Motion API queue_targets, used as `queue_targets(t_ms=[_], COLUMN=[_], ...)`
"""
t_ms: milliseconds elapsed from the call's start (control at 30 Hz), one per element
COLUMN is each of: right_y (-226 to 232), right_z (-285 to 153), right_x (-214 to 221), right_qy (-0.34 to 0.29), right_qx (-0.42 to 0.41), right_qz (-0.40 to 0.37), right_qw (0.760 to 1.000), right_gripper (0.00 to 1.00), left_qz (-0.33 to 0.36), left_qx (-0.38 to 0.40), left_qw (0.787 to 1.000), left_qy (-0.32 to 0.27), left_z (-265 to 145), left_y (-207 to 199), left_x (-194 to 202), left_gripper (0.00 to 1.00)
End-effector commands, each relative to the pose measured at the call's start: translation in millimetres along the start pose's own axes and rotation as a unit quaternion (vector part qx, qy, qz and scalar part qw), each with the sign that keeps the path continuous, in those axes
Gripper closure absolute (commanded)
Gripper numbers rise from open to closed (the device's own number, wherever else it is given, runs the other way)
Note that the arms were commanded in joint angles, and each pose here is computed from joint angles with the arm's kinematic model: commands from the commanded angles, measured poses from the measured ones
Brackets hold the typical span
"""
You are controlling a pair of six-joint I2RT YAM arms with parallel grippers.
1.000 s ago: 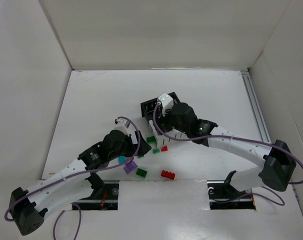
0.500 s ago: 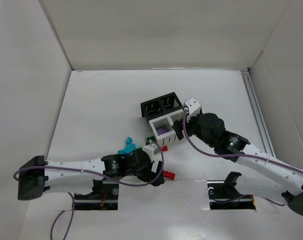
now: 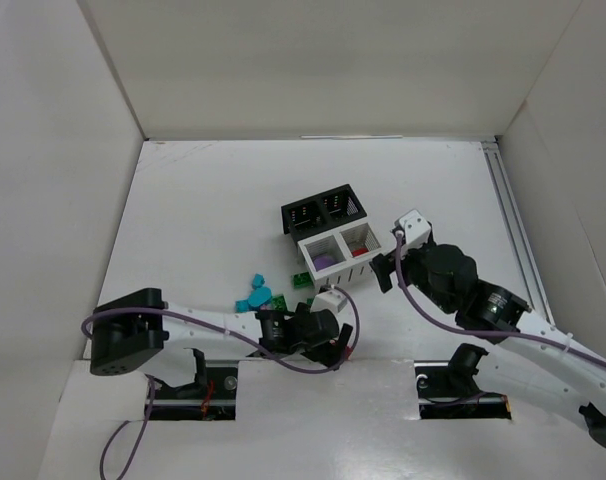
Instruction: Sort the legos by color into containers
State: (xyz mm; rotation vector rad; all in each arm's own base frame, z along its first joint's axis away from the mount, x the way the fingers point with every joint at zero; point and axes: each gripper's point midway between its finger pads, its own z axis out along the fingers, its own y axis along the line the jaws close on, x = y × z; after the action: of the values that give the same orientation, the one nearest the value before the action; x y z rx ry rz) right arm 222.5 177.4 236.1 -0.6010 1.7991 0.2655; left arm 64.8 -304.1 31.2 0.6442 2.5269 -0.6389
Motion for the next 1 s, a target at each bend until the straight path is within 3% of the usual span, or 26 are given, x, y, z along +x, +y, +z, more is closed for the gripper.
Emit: queue_targets(t_ms=[0, 467, 600, 767, 967], right_y=[-8, -20, -21, -21, -26], right_z=[-2, -17, -20, -22, -26], right_x=[0, 6, 9, 9, 17], right_qy=[-0.002, -0.010, -0.010, -0.015, -0.006], right_qx=[0.020, 0.045, 0.045, 0.044, 0.058], right_qz=[0.009, 0.030, 0.034, 0.041, 0.053], right_qw=[1.000, 0.999, 0.998, 0.998, 0.997], right_gripper=[0.11, 0.11, 0.11, 0.11, 0.11], left_qz=[0.032, 0.107, 0.126, 0.134, 0.088], left_qx=[-0.040, -0.041, -0.029, -0.030, -0.037], left_qw=[0.999, 0.993, 0.991, 0.990, 0.993], left_qy=[-0.018, -0.032, -0.036, -0.029, -0.071], left_z=[7, 24, 26, 26, 4], left_y=[7, -15, -29, -32, -44], left_x=[-10, -14, -17, -18, -45], left_gripper=[0.14, 0.30, 0.38, 0.65, 0.68])
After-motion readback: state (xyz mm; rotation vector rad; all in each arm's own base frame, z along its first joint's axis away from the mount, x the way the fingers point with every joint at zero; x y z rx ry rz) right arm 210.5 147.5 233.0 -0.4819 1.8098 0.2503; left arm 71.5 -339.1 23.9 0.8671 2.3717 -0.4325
